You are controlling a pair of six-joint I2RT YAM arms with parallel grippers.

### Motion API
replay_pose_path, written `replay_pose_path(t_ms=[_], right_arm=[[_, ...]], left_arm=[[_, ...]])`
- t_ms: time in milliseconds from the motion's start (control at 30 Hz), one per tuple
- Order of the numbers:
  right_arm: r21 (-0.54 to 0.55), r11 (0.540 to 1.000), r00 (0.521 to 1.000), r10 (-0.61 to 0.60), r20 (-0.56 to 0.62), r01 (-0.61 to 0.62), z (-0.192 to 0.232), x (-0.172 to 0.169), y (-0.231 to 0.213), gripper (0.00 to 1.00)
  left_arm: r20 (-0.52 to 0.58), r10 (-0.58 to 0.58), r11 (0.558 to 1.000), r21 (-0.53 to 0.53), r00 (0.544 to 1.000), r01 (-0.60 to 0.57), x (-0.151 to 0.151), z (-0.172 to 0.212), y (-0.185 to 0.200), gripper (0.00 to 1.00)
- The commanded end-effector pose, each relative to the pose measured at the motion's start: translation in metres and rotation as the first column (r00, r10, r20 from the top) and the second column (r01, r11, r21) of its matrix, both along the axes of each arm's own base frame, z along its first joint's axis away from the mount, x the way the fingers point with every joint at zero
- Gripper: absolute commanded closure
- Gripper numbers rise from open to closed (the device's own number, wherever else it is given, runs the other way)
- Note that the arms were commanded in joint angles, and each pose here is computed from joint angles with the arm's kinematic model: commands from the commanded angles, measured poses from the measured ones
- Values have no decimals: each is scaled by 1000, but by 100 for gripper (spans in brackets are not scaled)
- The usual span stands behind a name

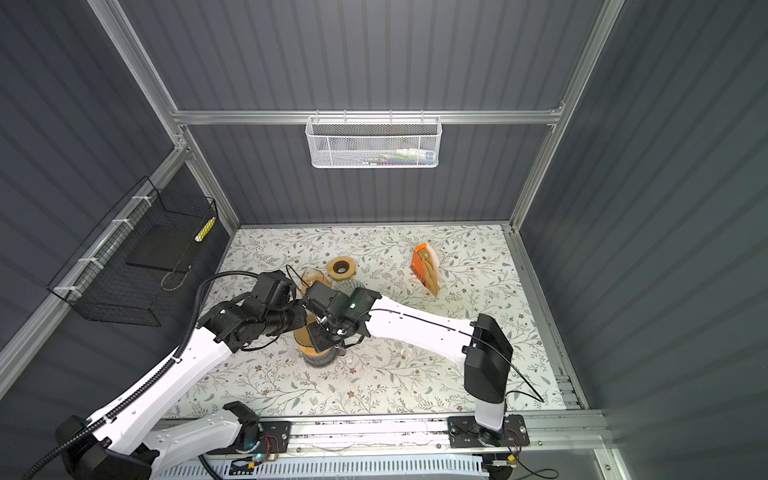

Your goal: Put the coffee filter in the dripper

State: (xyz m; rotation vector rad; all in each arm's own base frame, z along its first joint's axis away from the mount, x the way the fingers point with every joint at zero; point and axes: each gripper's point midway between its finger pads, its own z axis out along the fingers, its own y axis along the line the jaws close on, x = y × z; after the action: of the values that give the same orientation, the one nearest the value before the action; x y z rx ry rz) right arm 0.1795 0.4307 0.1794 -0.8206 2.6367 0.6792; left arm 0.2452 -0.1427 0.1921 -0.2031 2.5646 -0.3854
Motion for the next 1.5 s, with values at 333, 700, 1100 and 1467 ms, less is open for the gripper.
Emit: replay_pose_path(t_ms=[333, 700, 1100, 1467], right_arm=[[23, 1000, 1000, -1, 18, 1, 19, -3, -2, 89], [49, 999, 999, -6, 37, 5, 34, -5, -6, 85], [83, 997, 997, -15, 69, 9, 51, -1, -9, 77], [180, 980, 990, -108, 92, 90, 87, 52, -33, 76]], left_arm=[[32, 13, 999, -32, 999, -12, -1, 20, 1, 80], [33, 21, 999, -35, 999, -20, -1, 20, 2, 80], [51, 27, 999, -38, 998, -26, 1, 29, 3, 79], [62, 45, 999, -3, 997, -45, 26, 50, 5, 78]])
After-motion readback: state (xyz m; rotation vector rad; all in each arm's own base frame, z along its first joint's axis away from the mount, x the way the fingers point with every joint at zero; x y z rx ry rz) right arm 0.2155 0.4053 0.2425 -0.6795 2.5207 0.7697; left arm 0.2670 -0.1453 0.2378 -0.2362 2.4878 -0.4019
